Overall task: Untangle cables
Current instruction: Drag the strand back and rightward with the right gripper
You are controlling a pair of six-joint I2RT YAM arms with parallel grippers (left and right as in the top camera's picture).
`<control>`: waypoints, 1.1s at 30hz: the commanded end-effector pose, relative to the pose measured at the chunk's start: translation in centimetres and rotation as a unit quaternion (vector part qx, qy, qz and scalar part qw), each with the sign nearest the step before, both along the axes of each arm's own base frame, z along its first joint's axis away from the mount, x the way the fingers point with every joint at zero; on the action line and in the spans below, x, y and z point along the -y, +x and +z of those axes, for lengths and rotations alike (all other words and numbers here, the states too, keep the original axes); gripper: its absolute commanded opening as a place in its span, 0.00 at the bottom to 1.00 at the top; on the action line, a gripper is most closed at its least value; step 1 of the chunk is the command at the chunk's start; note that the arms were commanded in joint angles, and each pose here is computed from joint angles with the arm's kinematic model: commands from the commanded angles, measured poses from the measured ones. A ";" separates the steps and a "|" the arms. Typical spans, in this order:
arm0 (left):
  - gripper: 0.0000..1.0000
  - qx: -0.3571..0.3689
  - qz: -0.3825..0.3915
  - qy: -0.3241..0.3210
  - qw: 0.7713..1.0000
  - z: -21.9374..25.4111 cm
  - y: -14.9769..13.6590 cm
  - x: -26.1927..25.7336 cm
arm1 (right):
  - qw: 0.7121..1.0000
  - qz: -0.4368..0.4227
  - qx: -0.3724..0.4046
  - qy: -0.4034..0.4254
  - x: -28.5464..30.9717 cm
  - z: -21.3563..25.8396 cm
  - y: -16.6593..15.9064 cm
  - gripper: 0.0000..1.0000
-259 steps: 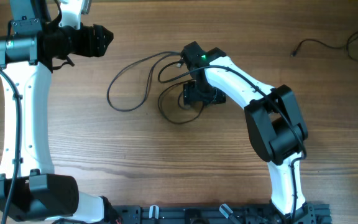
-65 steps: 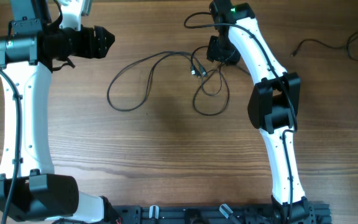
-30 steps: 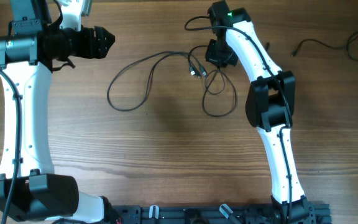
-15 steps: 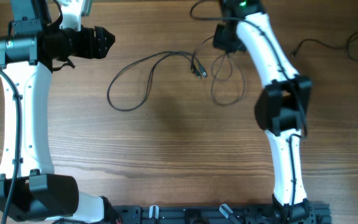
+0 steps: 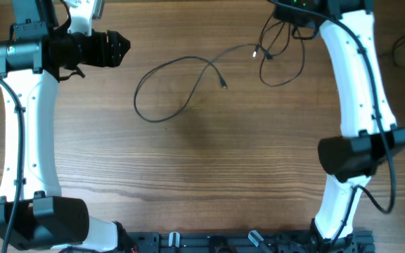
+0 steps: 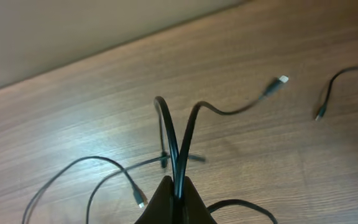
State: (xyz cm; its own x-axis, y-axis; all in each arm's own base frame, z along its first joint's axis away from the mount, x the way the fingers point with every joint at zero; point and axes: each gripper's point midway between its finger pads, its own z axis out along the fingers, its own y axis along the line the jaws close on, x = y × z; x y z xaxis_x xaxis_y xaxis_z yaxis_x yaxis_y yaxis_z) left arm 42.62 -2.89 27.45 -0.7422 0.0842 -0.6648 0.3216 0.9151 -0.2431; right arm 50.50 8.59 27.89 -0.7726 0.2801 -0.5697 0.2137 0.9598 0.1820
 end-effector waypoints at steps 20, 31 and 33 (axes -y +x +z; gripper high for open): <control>0.78 -0.008 -0.004 -0.010 1.000 -0.3 -0.1 0.5 | 0.966 0.240 0.081 0.053 -11.2 10.1 -9.7 0.05; 0.78 0.000 -0.005 -0.009 1.000 -0.1 0.2 0.4 | 0.972 -0.037 0.121 -0.200 0.6 11.1 -6.6 0.05; 0.78 0.000 -0.005 -0.009 1.000 -0.1 0.2 0.4 | 0.963 -0.084 0.117 -0.226 3.4 11.1 -6.2 0.05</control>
State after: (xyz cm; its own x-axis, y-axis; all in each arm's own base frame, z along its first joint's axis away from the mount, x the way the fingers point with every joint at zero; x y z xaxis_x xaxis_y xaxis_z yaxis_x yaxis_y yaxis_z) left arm 42.73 -2.88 27.53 -0.7382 0.0847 -0.6693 0.3231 0.9153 -0.2405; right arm 43.15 14.04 37.29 -0.6706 0.0070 -0.7418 0.0134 0.9999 -0.0027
